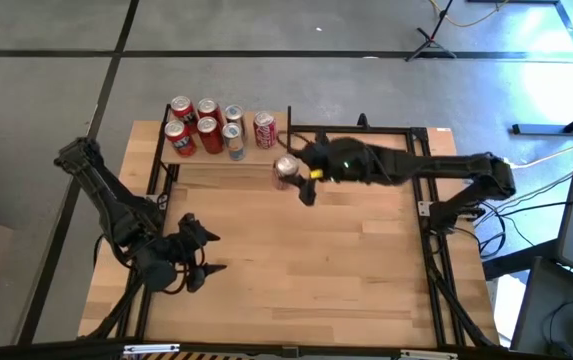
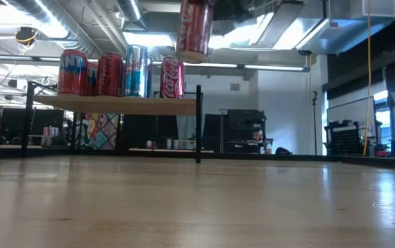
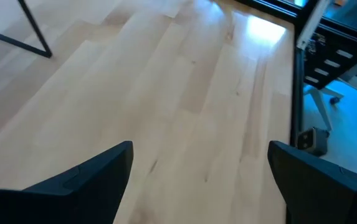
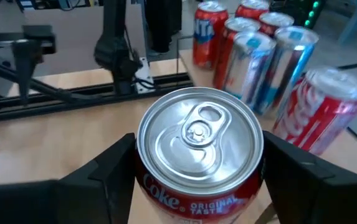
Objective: Place canned beverage on shelf
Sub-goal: Put the red white soda can on the shelf aligned with the other red white soda can
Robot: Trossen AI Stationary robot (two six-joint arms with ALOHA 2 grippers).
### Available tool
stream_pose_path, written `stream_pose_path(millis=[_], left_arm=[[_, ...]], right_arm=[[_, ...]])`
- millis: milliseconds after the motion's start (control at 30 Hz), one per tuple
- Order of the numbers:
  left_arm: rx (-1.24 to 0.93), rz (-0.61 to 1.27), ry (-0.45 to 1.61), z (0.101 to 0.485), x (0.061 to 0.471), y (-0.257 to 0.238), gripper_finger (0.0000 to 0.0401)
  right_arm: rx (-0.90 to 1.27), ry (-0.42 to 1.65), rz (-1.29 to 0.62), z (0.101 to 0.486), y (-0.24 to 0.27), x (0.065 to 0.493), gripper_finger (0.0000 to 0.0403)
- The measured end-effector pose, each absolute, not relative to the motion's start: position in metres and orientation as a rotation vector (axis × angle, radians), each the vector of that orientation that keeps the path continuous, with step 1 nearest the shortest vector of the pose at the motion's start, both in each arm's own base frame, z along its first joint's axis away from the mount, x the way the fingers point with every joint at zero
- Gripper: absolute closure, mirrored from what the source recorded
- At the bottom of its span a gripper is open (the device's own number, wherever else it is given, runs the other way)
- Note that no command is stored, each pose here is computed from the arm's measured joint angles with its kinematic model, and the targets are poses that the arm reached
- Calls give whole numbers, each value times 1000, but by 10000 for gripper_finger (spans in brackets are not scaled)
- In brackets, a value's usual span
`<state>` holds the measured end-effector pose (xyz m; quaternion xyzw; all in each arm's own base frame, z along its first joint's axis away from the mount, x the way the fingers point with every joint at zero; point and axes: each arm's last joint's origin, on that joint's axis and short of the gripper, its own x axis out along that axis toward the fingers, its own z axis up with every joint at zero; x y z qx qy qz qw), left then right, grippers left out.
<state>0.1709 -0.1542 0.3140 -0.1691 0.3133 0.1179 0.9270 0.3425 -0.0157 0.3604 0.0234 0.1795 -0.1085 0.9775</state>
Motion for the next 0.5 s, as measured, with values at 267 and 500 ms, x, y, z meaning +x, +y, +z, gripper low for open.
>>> stream_pose_path(millis=[267,500], left_arm=[[-377,329,627,314,184,-138,41],[-417,381,611,314,191,-129,41]], right_arm=[[27,401,-199,357,-74,368,140],[37,421,-205,343,-107,391,140]])
